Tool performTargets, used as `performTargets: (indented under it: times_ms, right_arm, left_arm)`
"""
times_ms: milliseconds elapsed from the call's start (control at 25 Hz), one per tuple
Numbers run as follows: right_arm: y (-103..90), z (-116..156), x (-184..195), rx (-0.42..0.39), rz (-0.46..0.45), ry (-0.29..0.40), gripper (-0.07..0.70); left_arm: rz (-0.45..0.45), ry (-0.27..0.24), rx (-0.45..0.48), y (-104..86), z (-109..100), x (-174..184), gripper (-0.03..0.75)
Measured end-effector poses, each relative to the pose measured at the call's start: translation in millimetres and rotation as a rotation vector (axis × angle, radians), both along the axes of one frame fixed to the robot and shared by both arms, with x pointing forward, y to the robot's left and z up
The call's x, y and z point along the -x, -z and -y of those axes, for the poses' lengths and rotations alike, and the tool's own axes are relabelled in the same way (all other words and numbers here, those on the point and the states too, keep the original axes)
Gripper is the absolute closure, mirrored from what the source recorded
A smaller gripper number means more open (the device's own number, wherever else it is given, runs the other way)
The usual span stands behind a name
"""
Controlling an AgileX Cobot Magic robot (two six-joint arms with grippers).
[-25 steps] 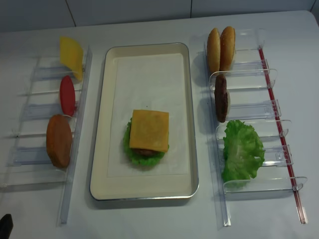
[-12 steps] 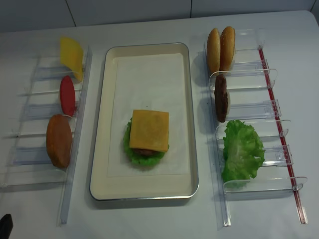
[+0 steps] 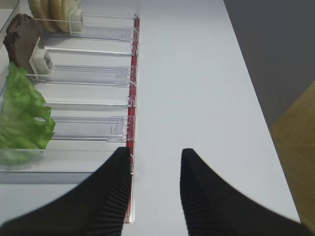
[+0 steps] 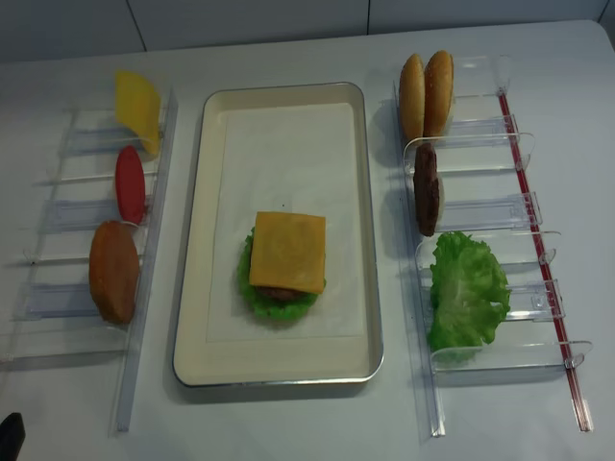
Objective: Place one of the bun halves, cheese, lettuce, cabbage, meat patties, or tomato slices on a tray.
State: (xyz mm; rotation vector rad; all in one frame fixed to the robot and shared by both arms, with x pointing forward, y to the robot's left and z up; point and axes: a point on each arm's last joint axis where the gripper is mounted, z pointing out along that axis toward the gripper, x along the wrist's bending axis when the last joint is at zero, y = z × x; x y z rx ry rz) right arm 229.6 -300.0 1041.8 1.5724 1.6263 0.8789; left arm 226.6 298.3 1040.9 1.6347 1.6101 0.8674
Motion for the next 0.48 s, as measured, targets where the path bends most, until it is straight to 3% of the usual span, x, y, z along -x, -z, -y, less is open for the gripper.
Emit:
performTargets:
  times_ms: [480]
  right_arm:
    - [0.0,0.0,0.0,0.0,0.0,0.0,0.363]
  left_arm:
    - [0.0,0.0,0.0,0.0,0.0,0.0,0.551]
